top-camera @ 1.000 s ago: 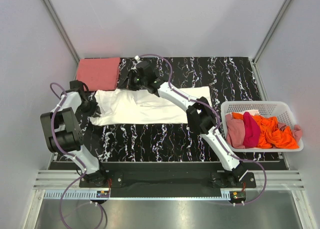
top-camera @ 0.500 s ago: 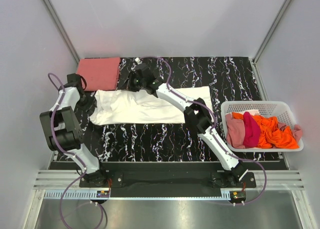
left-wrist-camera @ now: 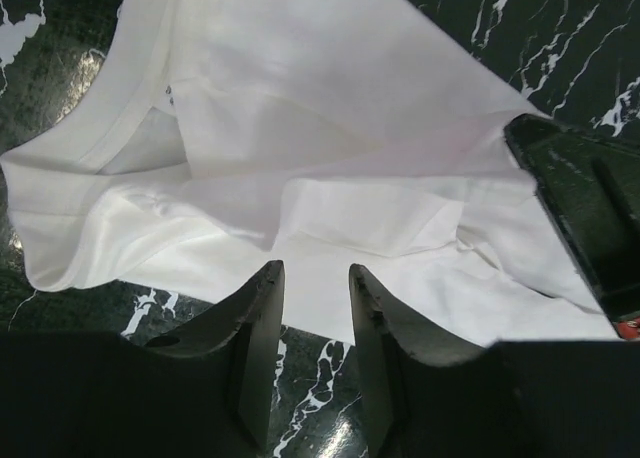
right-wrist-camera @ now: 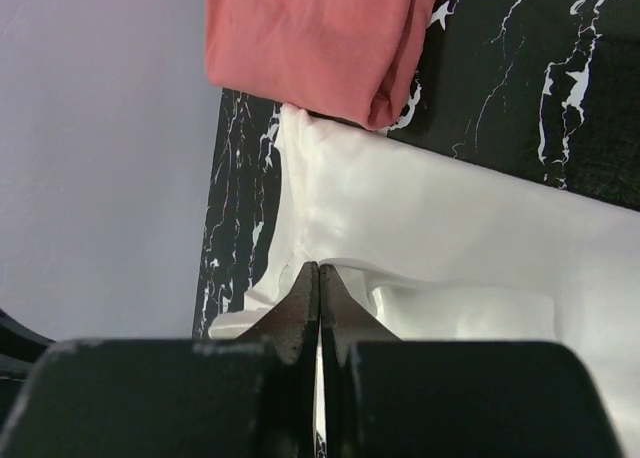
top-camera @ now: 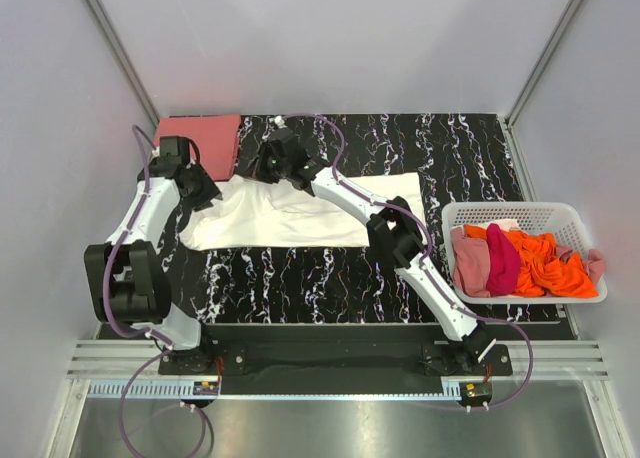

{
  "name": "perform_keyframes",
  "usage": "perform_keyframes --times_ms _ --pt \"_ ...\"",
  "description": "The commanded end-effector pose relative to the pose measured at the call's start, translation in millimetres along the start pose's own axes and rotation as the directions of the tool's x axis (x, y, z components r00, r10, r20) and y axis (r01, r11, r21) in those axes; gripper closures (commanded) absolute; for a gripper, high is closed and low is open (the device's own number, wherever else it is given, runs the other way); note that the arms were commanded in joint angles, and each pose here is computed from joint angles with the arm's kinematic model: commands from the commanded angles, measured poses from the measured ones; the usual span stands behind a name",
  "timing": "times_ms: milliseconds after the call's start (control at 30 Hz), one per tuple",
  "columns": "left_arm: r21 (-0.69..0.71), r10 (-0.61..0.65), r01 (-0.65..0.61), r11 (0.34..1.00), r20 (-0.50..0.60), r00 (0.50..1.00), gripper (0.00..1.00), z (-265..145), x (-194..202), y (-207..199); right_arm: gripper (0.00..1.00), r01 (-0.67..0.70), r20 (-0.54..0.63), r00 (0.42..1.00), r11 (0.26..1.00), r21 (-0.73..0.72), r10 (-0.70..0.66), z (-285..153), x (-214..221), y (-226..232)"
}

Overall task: Fold and stack the t-shirts
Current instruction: Fold the tshirt

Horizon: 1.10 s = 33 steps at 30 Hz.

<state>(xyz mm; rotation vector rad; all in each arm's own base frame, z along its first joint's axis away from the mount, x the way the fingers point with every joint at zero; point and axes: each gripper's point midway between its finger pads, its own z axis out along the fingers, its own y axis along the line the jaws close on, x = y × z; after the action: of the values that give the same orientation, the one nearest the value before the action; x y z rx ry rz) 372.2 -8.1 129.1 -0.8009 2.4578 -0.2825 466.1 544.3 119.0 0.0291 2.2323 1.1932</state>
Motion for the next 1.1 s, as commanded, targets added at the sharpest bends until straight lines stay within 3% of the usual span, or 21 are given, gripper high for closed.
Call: perform_keyframes --times_ms 0,333,567,833,1067 --pt "0.017 0.027 -0.026 1.000 -0.017 1.000 0.63 9 5 4 1.00 -0.011 0.047 0.999 1.000 -0.021 0.012 -3 -10 16" --pt "-0.011 0.005 -0.006 1.000 -0.065 0.998 0.64 34 20 12 1.00 -0.034 0.051 0.998 0.999 -0.018 0.035 -4 -11 18" --pt "-0.034 0.050 -0.051 0.998 -0.039 0.998 0.64 37 22 7 1.00 -0.064 0.059 0.996 0.998 0.004 0.063 1 -9 9" --pt "-0.228 0.037 -0.026 0.973 0.044 0.998 0.65 51 -1 40 1.00 -0.071 0.047 0.996 0.997 -0.012 0.072 1 -8 13" --pt "-0.355 0.022 -0.006 0.935 0.042 0.999 0.66 60 -16 60 1.00 -0.059 -0.002 0.998 0.998 -0.037 0.059 -5 0 19"
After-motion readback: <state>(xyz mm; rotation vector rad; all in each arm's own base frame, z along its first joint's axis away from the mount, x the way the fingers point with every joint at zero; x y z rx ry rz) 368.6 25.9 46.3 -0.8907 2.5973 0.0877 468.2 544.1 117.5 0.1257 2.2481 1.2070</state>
